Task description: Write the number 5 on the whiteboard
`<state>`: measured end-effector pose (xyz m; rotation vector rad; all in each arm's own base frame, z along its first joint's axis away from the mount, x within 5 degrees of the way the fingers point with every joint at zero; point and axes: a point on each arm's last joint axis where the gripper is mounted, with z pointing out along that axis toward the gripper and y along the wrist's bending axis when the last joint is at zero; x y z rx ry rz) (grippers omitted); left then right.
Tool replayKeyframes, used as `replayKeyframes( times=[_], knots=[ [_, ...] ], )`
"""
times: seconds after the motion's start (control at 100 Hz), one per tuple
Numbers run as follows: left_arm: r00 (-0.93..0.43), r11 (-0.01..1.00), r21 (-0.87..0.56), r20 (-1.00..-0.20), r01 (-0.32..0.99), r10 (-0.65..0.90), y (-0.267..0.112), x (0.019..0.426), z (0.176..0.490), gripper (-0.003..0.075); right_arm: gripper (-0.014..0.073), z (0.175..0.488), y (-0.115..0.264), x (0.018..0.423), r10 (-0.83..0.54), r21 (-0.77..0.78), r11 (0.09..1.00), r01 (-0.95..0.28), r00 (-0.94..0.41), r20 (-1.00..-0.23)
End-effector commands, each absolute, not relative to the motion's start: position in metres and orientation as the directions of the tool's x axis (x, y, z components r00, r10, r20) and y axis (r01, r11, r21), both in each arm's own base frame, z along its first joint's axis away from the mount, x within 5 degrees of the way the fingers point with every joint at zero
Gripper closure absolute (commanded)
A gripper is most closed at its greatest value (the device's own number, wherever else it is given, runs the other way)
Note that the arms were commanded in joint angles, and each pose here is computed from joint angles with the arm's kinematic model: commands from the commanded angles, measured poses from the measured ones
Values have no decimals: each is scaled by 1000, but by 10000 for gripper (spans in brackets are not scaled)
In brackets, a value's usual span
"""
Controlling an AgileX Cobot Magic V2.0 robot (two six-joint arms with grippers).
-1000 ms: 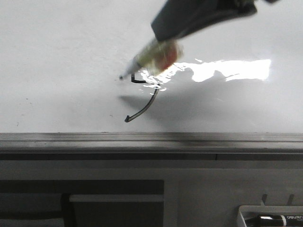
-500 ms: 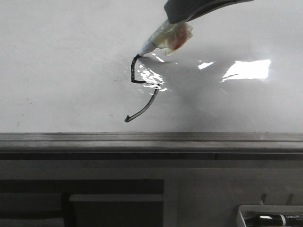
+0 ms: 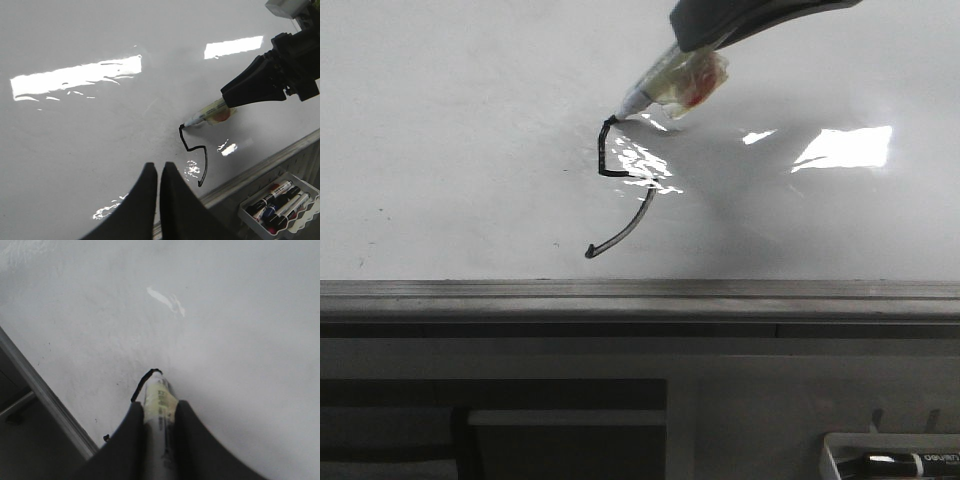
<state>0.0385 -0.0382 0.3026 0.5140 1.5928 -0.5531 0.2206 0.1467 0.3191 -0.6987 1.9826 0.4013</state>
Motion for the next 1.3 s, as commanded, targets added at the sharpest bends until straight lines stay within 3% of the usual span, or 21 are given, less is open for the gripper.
replayKeyframes(
  times=[0.0,0.61,0.79,0.86,1.06,1.16,1.29],
  knots=[
    [-30,792,-70,-997,606,-65,-36,39,318,741,635,333,134,230,-285,-55,815,-577,-316,-905],
    [-27,793,-70,-997,605,-67,-36,40,318,741,635,339,113,222,-277,-40,838,-544,-362,-890],
    [-35,788,-95,-995,609,-92,-37,39,319,738,635,386,120,169,-199,-70,769,-636,-133,-971],
    [-26,790,-71,-997,609,-69,-37,40,318,690,635,395,121,151,-214,-115,723,-681,-63,-975],
    [-40,746,92,-987,660,157,-49,51,335,392,635,383,128,137,-376,-192,621,-760,-74,-924],
    [-76,683,154,-953,714,294,-61,63,350,364,636,376,135,135,-456,-247,551,-797,-40,-889],
    [-94,522,206,-866,828,491,-81,80,368,364,637,371,152,127,-530,-342,413,-844,82,-844]
  ],
)
